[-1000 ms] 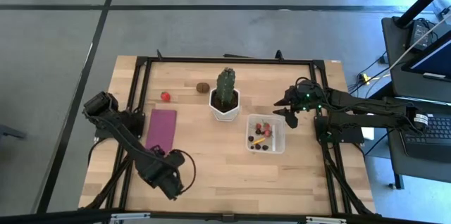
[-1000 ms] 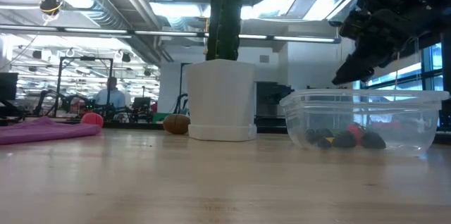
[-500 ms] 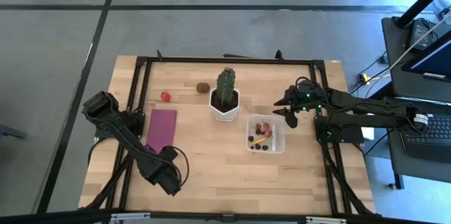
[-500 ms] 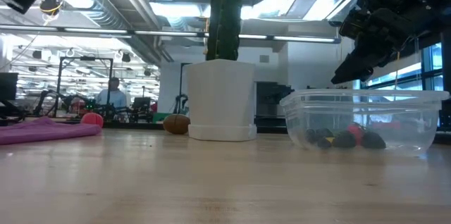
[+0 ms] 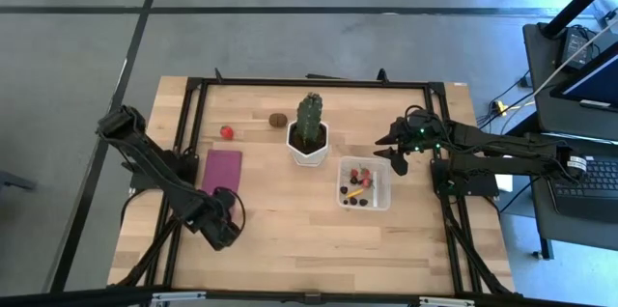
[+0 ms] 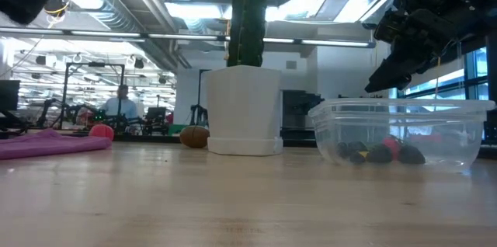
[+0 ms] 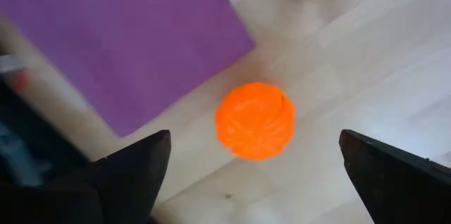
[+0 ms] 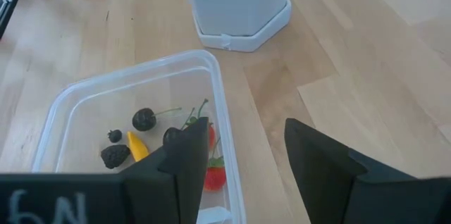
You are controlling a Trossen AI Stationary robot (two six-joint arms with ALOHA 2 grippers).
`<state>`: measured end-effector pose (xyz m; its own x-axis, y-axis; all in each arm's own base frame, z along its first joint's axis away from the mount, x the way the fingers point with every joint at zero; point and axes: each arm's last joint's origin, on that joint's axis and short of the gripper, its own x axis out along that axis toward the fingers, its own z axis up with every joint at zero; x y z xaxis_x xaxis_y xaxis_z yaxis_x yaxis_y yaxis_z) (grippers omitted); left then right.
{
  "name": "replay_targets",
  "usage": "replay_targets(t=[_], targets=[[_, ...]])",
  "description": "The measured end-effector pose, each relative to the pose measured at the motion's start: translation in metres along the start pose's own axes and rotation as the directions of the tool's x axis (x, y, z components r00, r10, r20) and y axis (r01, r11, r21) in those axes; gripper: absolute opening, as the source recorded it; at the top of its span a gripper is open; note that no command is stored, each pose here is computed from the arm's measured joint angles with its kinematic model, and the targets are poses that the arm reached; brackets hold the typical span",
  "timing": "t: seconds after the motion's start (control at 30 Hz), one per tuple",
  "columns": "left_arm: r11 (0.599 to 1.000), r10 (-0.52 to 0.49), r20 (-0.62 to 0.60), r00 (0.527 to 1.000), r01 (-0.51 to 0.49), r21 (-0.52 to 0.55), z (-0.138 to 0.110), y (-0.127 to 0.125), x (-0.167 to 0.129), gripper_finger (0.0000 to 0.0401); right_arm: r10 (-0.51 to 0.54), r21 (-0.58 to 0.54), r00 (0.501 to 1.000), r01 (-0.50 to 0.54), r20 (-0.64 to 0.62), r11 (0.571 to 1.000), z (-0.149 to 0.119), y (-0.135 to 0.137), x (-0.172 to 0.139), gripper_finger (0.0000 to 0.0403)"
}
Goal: Pick and placing Produce into tupperware
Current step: Put the pumpkin into the transparent bin
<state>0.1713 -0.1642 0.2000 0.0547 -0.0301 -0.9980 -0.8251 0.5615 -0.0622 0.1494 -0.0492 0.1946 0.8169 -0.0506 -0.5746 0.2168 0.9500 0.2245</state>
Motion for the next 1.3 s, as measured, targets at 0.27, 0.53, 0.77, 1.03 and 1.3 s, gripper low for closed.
replay_targets(t=[0.27,0.53,0.77,1.03,1.3], targets=[[0.999,-0.052,-0.020,0.998,0.052,-0.007,0.000,0.005,0.023,0.0393,0.000,-0.002,1.000,0.000,0.000,1.000,0.000,0.000,0.000,0.0188],[0.997,-0.068,-0.044,0.997,0.067,-0.034,0.000,0.008,0.032,0.0393,0.000,-0.001,1.000,0.000,-0.001,1.000,0.000,0.000,0.000,0.0188],[0.995,-0.092,-0.046,0.995,0.091,-0.037,0.000,0.011,0.041,0.0393,0.000,-0.003,1.000,0.000,-0.001,1.000,0.000,0.000,0.000,0.0188],[0.996,-0.079,-0.040,0.996,0.078,-0.033,0.001,0.014,0.044,0.0393,0.000,-0.006,1.000,0.000,-0.001,1.000,0.000,0.000,0.000,0.0188],[0.996,-0.079,-0.041,0.996,0.078,-0.033,0.001,0.014,0.044,0.0393,-0.001,-0.009,1.000,0.001,-0.001,1.000,0.000,0.000,0.000,0.0188]])
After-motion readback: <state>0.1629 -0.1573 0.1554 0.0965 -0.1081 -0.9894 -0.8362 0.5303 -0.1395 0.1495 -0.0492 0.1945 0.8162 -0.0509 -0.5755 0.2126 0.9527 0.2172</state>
